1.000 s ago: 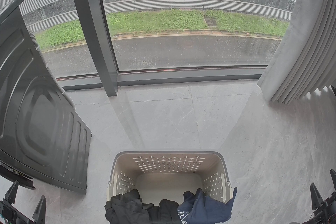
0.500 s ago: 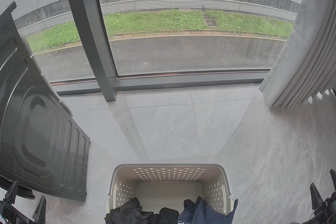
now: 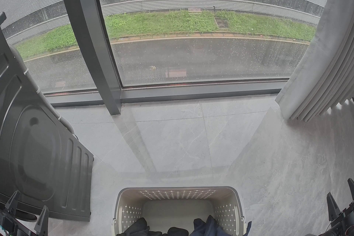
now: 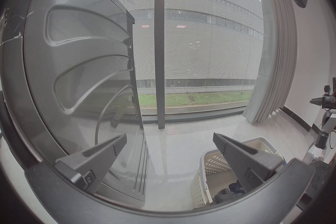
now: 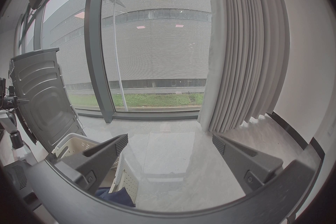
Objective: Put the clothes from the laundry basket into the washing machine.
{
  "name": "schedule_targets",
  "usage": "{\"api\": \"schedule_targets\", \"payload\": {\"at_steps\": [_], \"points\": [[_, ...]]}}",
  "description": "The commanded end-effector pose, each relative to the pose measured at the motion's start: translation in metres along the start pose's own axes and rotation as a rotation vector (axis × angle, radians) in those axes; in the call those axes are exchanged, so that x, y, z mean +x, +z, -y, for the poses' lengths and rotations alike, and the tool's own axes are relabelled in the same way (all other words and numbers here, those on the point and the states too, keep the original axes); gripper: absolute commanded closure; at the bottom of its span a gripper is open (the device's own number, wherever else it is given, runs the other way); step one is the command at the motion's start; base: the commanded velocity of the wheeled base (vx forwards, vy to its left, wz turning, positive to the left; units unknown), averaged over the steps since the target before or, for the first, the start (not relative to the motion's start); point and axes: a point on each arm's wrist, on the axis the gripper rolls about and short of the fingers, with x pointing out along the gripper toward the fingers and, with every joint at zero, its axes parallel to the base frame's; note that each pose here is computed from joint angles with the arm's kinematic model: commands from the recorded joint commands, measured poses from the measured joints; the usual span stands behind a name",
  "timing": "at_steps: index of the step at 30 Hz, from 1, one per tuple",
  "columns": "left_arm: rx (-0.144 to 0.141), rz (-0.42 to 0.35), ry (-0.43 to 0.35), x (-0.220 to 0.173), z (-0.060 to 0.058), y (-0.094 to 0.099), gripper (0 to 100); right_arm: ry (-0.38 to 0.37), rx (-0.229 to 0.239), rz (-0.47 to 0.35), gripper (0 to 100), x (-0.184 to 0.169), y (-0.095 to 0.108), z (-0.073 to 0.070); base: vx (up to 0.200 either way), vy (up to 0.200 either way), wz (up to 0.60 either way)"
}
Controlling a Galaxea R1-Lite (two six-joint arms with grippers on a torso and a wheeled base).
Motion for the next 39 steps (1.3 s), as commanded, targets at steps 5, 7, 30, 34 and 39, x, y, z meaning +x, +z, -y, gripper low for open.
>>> {"api": "schedule_targets", "payload": {"at_steps": [5, 7, 30, 34, 39], "points": [[0.002, 0.0, 0.0, 0.0, 0.0, -0.0053, 0, 0.0, 0.0, -0.003, 0, 0.0002, -0.0052, -0.0001, 0.0, 0.0, 0.0], [0.0, 0.0, 0.0, 0.0, 0.0, -0.0053, 0, 0.0, 0.0, -0.003, 0, 0.0002, -0.0052, -0.0001, 0.0, 0.0, 0.0], [0.0, 0.0, 0.0, 0.0, 0.0, -0.0053, 0, 0.0, 0.0, -0.003, 0, 0.0002, -0.0052, -0.0001, -0.017, 0.0, 0.0], [0.0, 0.0, 0.0, 0.0, 0.0, -0.0053, 0, 0.0, 0.0, -0.003, 0, 0.0002, -0.0052, -0.0001, -0.2, 0.0, 0.0], [-0.001, 0.0, 0.001, 0.0, 0.0, -0.0053, 0, 0.0, 0.0, -0.003, 0, 0.0002, -0.0052, -0.0001, -0.2, 0.0, 0.0]]}}
